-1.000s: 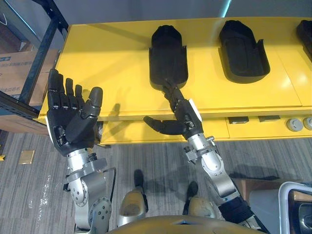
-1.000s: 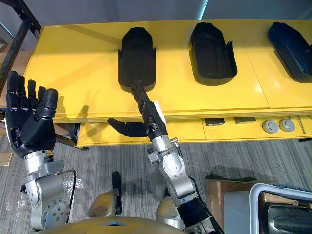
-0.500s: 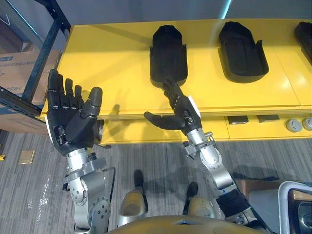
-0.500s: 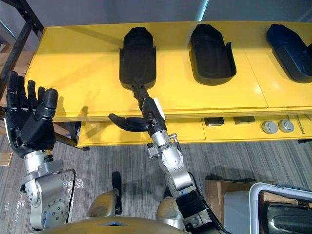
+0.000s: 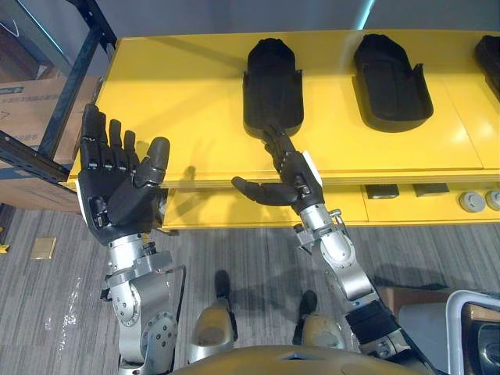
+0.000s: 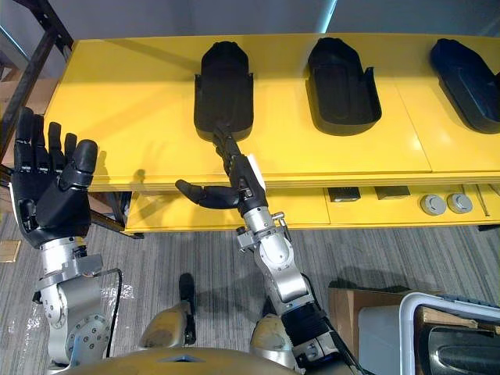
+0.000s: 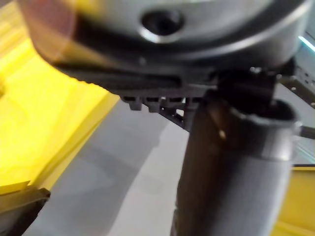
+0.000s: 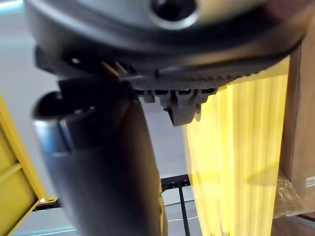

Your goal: Walk over and take three plastic housings, then place them on the shelf

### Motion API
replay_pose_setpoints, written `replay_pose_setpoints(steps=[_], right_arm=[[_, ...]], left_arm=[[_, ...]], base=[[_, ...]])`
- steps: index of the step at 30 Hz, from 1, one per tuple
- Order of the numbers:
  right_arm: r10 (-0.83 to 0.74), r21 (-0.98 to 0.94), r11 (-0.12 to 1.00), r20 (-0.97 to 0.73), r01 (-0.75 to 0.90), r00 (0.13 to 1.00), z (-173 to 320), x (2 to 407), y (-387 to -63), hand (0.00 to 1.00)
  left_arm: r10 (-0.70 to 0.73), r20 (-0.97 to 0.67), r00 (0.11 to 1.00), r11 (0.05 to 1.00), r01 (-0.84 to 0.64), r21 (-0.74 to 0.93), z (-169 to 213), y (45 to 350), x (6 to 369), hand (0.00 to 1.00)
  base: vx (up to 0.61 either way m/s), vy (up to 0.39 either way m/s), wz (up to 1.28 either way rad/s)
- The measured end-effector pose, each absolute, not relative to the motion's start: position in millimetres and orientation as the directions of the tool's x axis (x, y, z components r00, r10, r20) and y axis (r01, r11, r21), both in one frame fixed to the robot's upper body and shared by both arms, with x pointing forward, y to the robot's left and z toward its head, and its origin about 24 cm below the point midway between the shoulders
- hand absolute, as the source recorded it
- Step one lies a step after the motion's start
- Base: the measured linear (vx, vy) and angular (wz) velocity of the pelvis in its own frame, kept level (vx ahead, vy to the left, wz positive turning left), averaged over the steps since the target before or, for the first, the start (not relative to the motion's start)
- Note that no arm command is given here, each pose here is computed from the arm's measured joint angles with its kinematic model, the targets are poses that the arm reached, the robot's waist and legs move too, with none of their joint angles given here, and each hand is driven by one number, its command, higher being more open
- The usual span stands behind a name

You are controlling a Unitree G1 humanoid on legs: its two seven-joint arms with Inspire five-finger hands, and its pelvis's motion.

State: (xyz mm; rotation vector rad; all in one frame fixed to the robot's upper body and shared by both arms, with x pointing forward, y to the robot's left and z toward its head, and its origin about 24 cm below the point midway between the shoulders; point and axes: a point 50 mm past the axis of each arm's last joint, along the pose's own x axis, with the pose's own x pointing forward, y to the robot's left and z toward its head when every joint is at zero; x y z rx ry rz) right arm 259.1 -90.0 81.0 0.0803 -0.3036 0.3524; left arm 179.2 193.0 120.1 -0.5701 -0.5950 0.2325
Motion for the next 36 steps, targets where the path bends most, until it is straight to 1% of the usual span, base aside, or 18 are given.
replay_pose_setpoints(steps=[5,7,10,14,16,19,20,22,24,25,27,30,32,36], right_arm=[[0.279,0.085,0.944,0.314,-0.320,0.908,79.3,227.9,-98.8,1.00],[0.241,0.119,0.947,0.345,-0.297,0.907,86.9,213.8,-109.0,1.00],[0.190,0.128,0.957,0.400,-0.260,0.897,100.9,201.5,-124.7,1.00],[0.107,0.133,0.975,0.422,-0.178,0.900,108.5,189.8,-140.4,1.00],[0.020,0.170,0.981,0.391,-0.094,0.920,104.7,180.2,-148.4,1.00],[-0.079,0.186,0.982,0.356,0.012,0.931,101.3,171.5,-157.8,1.00],[-0.162,0.175,0.979,0.327,0.109,0.931,99.1,165.9,-168.2,1.00],[-0.238,0.159,0.967,0.293,0.199,0.926,94.7,161.4,-178.4,1.00],[-0.338,0.137,0.940,0.241,0.313,0.910,87.9,150.9,-194.6,1.00],[-0.364,0.129,0.931,0.226,0.343,0.904,85.6,147.2,-199.1,1.00],[-0.455,0.095,0.890,0.164,0.445,0.875,76.6,130.0,-214.4,1.00],[-0.522,0.076,0.853,0.111,0.516,0.846,69.7,113.1,-225.4,1.00],[-0.523,0.092,0.852,0.101,0.516,0.846,68.6,111.3,-225.7,1.00],[-0.409,0.144,0.910,0.146,0.390,0.901,72.6,127.5,-207.5,1.00]], left_arm=[[0.362,0.456,0.813,0.825,-0.052,-0.562,117.9,193.4,177.1,1.00],[0.340,0.455,0.823,0.832,-0.039,-0.553,115.8,191.2,175.4,1.00],[0.282,0.463,0.840,0.841,0.016,-0.541,115.4,182.9,176.8,1.00],[0.197,0.458,0.867,0.836,0.096,-0.540,114.4,167.3,180.7,1.00],[0.143,0.446,0.883,0.821,0.146,-0.552,112.9,155.5,182.2,1.00],[0.103,0.436,0.894,0.805,0.182,-0.564,112.0,145.0,183.1,1.00],[0.077,0.428,0.900,0.794,0.205,-0.573,111.1,137.6,184.5,1.00],[0.066,0.410,0.910,0.785,0.206,-0.584,108.0,132.4,185.8,1.00],[0.050,0.380,0.924,0.774,0.204,-0.599,102.6,124.8,189.6,1.00],[0.048,0.371,0.927,0.772,0.201,-0.603,101.3,123.2,190.8,1.00],[0.052,0.332,0.942,0.763,0.177,-0.622,96.5,117.7,192.7,1.00],[0.050,0.311,0.949,0.757,0.167,-0.632,94.4,112.3,196.7,1.00],[0.046,0.310,0.950,0.756,0.170,-0.632,96.1,109.9,200.4,1.00],[0.098,0.291,0.952,0.773,0.111,-0.624,98.8,120.8,203.1,1.00]], base=[[0.07,-0.002,-0.24],[0.10,0.006,-0.50],[0.07,0.010,-0.57],[0.06,0.007,-0.67],[0.04,0.000,-0.75],[0.02,-0.015,-0.93],[0.02,-0.032,-1.01],[0.01,-0.029,-0.93],[0.00,-0.037,-0.84],[0.00,-0.055,-0.83],[0.00,-0.068,-0.85],[-0.01,-0.066,-0.60],[-0.03,-0.109,-0.49],[-0.09,0.003,-0.75]])
